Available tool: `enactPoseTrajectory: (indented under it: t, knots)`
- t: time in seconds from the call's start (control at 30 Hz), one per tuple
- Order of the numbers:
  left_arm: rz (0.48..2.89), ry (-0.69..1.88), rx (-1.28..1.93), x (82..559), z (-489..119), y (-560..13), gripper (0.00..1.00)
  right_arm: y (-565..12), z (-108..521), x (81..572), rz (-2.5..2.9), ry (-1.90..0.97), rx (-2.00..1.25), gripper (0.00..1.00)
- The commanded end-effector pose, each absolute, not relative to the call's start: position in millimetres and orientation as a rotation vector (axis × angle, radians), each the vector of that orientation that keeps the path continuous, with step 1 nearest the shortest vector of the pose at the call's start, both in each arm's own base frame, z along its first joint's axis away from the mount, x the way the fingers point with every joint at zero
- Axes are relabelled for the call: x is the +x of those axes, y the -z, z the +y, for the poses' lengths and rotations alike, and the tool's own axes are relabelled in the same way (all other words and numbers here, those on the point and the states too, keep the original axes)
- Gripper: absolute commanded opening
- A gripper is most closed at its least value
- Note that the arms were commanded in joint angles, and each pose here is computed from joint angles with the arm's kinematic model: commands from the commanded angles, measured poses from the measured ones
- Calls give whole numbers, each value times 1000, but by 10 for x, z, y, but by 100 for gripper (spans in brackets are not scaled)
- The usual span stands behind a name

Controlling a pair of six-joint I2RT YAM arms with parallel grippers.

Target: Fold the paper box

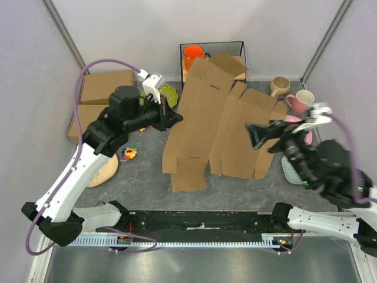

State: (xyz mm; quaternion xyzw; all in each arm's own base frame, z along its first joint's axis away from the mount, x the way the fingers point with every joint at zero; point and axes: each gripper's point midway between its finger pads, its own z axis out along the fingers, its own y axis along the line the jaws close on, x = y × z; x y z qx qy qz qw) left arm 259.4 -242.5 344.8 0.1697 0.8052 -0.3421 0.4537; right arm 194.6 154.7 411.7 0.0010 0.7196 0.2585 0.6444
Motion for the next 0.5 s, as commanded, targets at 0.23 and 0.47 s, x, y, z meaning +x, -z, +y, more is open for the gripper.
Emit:
enactPoseTrajectory:
  t: [0.23,0.47]
  knots:
    - [1653,1078,733,1739,-2489,-4878,2,-5187,674,1473,1464,-744,89,98]
    - [1581,1092,744,1457,-2305,-5230,2,-5213,770,1488,1490,-726,38,98]
